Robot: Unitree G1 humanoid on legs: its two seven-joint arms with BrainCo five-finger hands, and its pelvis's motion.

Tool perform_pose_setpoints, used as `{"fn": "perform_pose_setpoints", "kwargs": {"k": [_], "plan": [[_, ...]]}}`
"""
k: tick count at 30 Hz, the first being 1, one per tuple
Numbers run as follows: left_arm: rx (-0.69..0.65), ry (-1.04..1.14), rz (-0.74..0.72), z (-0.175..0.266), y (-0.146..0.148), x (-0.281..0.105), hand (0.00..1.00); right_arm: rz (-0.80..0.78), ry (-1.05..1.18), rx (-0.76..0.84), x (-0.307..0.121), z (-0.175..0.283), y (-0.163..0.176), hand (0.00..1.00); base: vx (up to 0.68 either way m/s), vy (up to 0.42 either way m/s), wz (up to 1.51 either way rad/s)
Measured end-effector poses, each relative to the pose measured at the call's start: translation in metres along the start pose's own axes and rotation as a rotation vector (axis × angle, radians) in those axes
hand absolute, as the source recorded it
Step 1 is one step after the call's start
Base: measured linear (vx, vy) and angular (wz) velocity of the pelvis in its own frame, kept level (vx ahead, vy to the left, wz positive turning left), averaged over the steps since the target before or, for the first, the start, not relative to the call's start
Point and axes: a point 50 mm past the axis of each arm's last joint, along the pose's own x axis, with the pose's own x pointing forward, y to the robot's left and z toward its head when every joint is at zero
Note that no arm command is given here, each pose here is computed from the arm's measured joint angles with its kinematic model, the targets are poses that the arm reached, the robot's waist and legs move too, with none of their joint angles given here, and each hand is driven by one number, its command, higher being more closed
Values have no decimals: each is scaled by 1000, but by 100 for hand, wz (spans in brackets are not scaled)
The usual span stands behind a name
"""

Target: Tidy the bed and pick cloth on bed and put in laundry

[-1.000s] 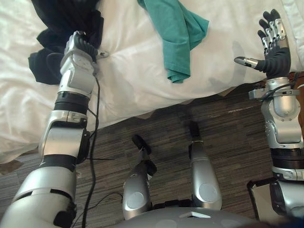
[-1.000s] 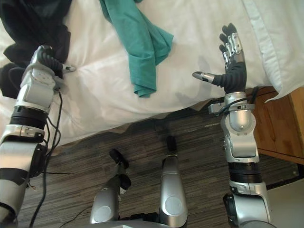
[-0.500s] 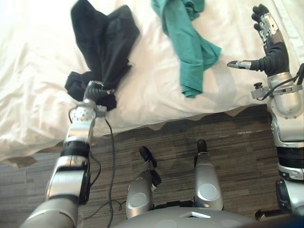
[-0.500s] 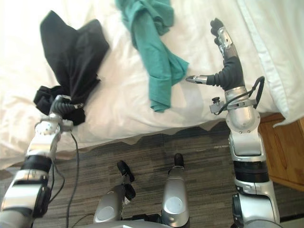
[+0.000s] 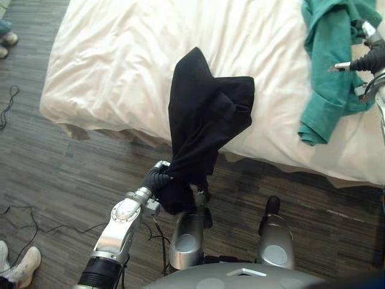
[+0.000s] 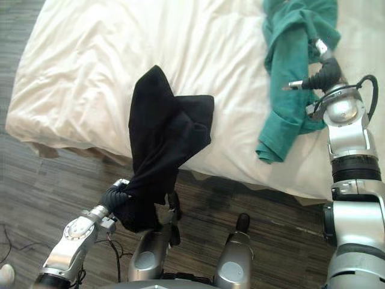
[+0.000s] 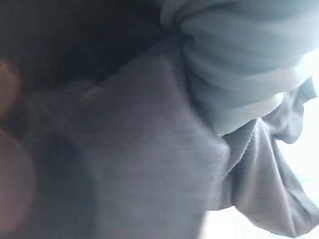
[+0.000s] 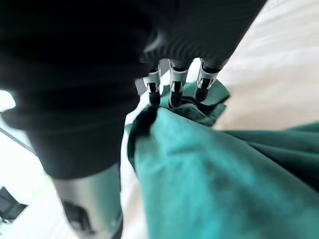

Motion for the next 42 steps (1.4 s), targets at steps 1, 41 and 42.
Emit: {"fn": "perform_pose_setpoints", "kwargs": {"k": [1, 41, 42], "plan": [[-6, -3, -8, 1, -1, 0, 100, 2, 28, -25, 0, -5, -3, 0, -14, -15, 24], [-356, 273, 239, -94, -41, -20, 100, 413, 334, 1189, -209, -45, 270, 100, 28, -35, -2], [-368, 273, 265, -96, -41, -23, 100, 480, 388, 1226, -228, -40, 286, 100, 72, -28, 3]]}}
